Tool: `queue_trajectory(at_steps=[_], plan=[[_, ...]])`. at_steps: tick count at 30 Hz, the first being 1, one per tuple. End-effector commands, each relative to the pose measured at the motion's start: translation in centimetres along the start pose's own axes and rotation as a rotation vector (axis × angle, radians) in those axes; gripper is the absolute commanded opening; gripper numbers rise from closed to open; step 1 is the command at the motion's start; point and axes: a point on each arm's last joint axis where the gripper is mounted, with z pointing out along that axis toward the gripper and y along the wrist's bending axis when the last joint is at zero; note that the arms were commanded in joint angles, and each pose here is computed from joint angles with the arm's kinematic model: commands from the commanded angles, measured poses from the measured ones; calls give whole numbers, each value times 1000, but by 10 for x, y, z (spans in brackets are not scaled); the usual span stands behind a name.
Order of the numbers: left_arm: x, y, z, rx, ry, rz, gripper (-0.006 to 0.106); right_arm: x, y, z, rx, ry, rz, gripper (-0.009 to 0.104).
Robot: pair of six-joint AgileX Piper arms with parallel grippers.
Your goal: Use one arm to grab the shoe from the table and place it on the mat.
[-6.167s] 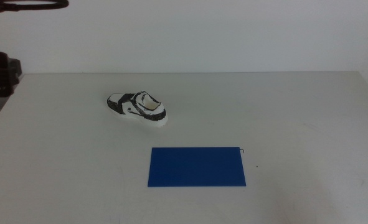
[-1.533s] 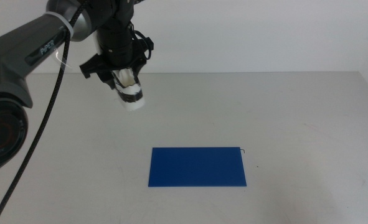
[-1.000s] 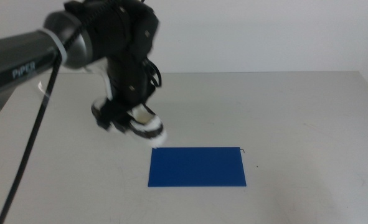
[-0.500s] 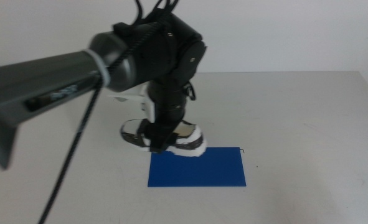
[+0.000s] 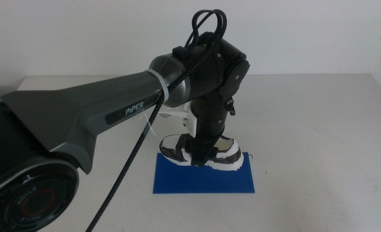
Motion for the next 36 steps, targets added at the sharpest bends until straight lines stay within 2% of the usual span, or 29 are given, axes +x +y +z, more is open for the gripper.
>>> queue_trajectory(at_steps=[1, 6, 11, 36], plan=[[-8, 3, -35, 10, -24, -26, -1, -11, -1, -3, 12, -109, -21, 66], [0, 7, -28, -15, -13, -15, -1, -11, -1, -3, 12, -109, -21, 66], [2, 7, -30, 28, -76, 25, -1, -11, -1, -3, 12, -109, -21, 66], [11, 8, 1, -58, -67, 22, -1, -11, -1, -3, 12, -109, -21, 66]])
